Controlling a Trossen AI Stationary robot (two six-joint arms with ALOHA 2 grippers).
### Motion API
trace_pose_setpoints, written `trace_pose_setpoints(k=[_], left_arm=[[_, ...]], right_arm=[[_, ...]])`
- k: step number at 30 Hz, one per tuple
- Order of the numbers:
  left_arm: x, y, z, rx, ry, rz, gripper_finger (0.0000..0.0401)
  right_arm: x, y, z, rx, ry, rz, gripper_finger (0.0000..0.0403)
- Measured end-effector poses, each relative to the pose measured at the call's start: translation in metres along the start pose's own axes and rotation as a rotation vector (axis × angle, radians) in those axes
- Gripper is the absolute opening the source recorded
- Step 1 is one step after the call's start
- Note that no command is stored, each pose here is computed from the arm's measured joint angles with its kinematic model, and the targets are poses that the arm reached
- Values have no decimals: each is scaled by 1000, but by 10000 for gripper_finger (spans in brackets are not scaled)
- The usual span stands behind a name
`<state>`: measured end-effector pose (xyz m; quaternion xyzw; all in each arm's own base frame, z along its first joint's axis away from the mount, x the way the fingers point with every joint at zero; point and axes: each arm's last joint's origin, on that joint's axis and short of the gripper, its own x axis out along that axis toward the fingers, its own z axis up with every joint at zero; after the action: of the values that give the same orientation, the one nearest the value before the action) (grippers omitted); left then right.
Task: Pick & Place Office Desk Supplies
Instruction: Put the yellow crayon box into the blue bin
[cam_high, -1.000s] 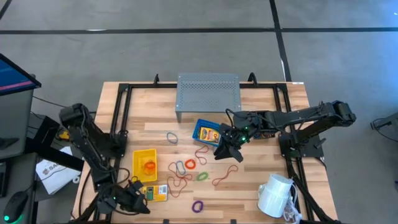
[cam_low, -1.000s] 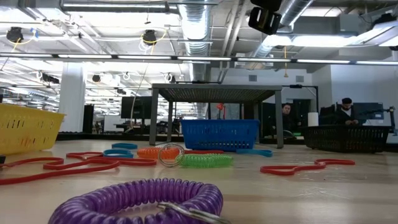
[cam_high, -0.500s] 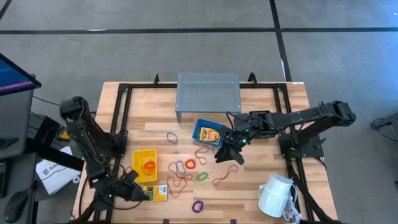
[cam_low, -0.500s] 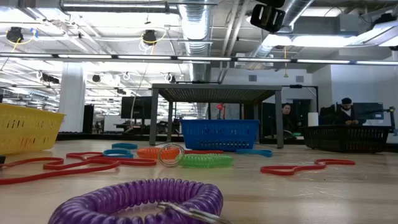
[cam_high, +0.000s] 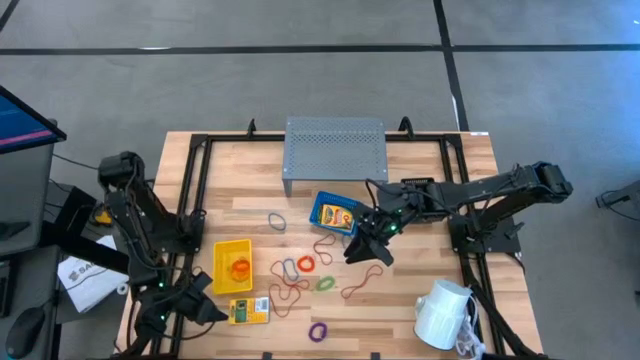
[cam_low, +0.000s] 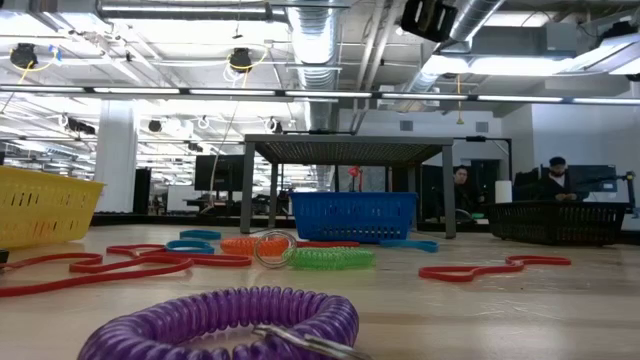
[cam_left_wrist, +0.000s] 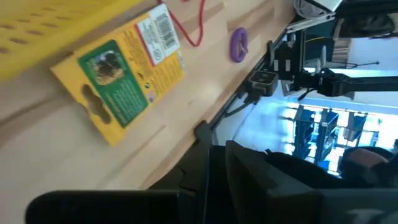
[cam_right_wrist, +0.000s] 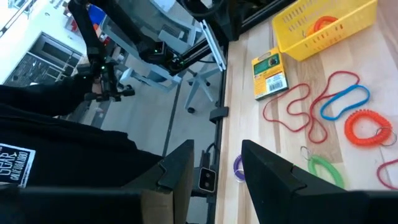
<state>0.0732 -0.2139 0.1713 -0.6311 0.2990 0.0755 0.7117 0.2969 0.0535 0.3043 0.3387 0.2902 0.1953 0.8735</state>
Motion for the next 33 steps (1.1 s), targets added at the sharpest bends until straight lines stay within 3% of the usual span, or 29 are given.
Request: trace_pose_setpoints(k=[11,22,33], left_arm=[[-8,19,-9,80,54,25,49],[34,43,-27,27,39,7,49],[36,38,-2,80,-37,138,49]], right_arm=[[1,1,-1,8,3,5,131],[0,4,3,16,-37,32,131],[0,6,7,23,-71,61,131]])
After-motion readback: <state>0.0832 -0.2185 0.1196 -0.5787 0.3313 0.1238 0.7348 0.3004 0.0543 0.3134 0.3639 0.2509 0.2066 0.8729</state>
